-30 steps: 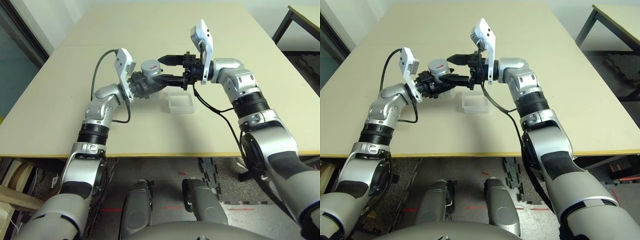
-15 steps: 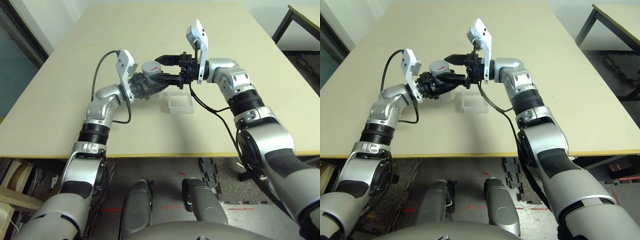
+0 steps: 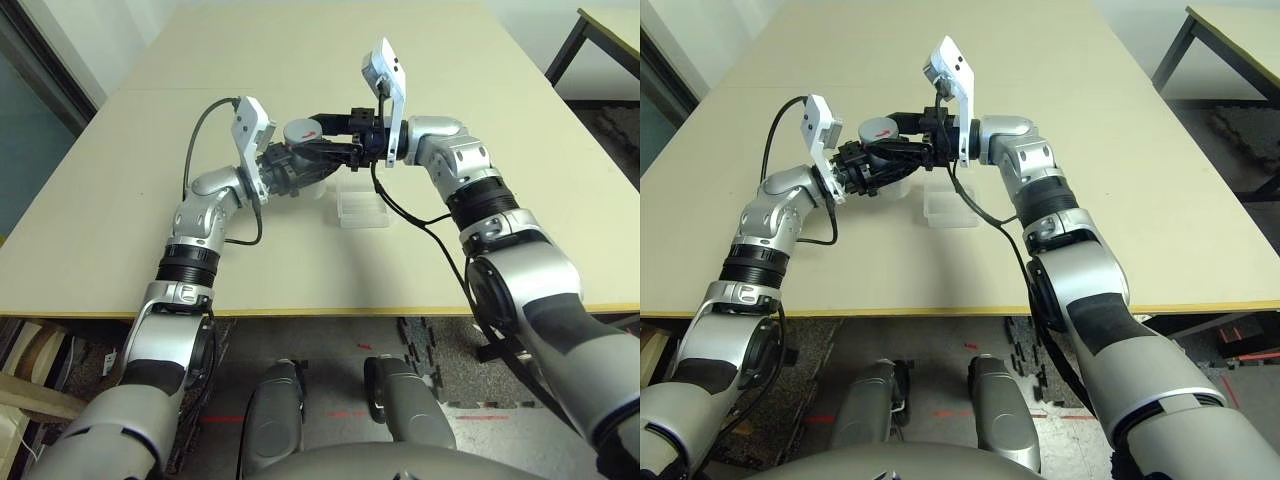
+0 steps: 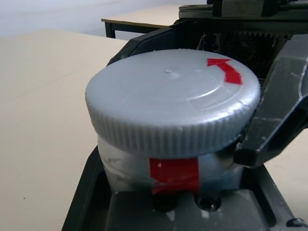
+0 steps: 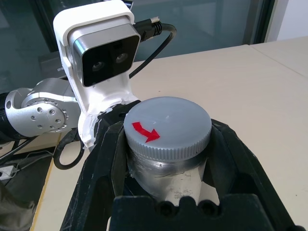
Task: Pour the medicine from the bottle into the box.
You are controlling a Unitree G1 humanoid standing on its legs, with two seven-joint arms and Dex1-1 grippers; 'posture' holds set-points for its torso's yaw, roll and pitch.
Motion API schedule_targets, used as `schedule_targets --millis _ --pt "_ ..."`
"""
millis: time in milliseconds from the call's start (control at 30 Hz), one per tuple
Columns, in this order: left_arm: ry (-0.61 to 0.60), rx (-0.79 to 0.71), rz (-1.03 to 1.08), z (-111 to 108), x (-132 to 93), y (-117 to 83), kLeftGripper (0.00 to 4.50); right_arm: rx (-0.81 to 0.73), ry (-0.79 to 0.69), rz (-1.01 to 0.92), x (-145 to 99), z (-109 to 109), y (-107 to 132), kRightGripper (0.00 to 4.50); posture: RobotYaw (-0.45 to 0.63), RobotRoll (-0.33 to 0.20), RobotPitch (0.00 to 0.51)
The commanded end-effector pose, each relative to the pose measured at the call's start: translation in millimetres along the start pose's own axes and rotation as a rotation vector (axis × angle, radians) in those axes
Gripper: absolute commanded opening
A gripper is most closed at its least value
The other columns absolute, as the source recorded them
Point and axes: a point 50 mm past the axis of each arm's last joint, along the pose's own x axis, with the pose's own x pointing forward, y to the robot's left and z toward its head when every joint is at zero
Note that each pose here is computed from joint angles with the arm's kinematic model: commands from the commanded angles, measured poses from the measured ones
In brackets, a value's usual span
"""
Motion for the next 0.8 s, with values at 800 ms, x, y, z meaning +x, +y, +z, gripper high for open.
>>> schedule_targets --millis 800 --pt "0.032 -0.041 -0.048 -9.8 -7.6 -11.0 2.64 -0.064 -0.114 0.315 -1.6 23.6 4.9 2.61 -0.12 0.000 0.141"
